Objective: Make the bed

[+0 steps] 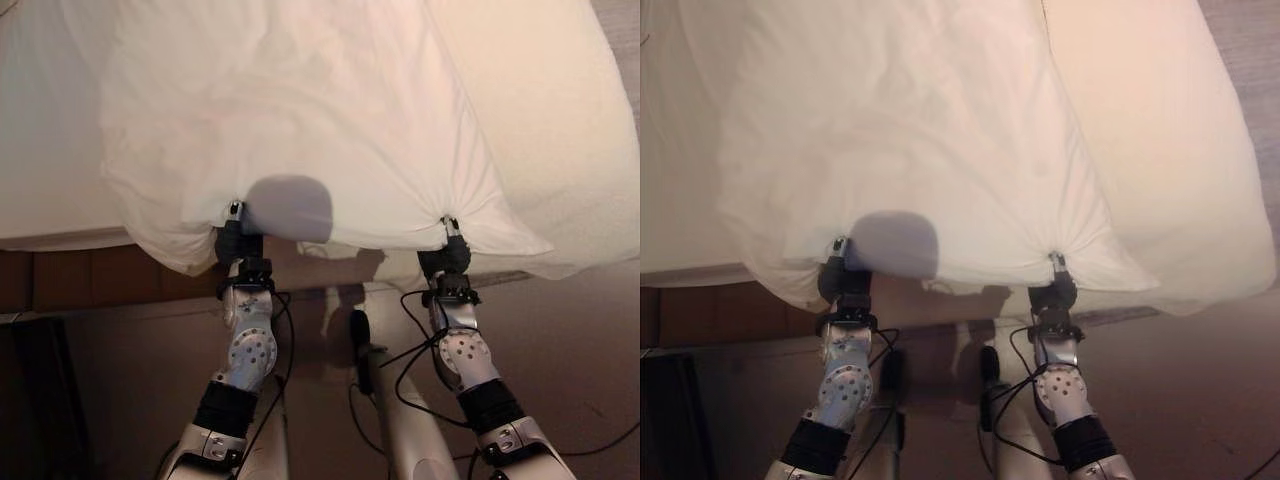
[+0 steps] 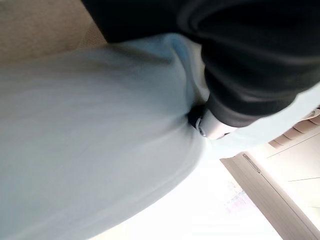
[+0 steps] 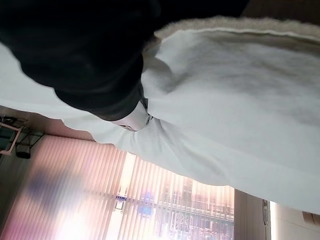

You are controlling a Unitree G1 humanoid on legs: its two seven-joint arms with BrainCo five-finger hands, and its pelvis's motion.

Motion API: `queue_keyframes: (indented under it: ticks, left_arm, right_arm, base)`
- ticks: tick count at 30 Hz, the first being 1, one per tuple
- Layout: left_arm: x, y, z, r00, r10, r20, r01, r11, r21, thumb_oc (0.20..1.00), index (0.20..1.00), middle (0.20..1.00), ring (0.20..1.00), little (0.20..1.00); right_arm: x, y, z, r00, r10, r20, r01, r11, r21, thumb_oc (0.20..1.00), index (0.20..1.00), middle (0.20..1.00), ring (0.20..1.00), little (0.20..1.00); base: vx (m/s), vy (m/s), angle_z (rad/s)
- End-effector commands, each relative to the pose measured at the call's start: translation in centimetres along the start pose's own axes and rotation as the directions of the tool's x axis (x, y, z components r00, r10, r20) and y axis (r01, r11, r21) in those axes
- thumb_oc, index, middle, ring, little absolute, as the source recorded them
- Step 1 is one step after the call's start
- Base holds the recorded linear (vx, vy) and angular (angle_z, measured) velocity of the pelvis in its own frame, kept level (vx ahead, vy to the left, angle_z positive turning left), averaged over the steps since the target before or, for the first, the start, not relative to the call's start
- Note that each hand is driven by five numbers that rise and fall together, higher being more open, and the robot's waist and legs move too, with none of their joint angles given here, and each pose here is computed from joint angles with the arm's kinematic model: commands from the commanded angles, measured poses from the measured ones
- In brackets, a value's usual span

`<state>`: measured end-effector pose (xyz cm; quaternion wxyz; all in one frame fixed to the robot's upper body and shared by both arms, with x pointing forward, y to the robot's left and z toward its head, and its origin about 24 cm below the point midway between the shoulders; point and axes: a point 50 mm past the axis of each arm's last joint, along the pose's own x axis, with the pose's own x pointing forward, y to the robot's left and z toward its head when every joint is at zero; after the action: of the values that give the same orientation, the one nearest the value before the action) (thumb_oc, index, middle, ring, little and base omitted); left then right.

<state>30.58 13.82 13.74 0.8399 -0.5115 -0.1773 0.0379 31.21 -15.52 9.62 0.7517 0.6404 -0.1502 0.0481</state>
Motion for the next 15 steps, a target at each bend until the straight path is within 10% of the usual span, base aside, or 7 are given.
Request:
queue_keyframes:
  ticks: [1,15]
  left_arm:
    - [0.3,-0.2,3.5,0.985,-0.085,0.153,0.08,0.996,0.041,0.2,0.2,0.2,0.2,0.2]
    - [-0.2,1.6,3.7,0.991,-0.053,0.125,0.04,0.994,0.104,0.2,0.2,0.2,0.2,0.2]
  right_arm:
    - [-1.8,-0.7,2.4,0.995,0.006,0.104,-0.006,1.0,-0.002,0.2,0.2,0.2,0.2,0.2]
    - [-2.6,-1.3,1.9,0.998,-0.016,0.068,0.018,0.999,-0.031,0.2,0.2,0.2,0.2,0.2]
  base:
    - [0.06,0.678,0.25]
    - [0.05,0.509,0.14]
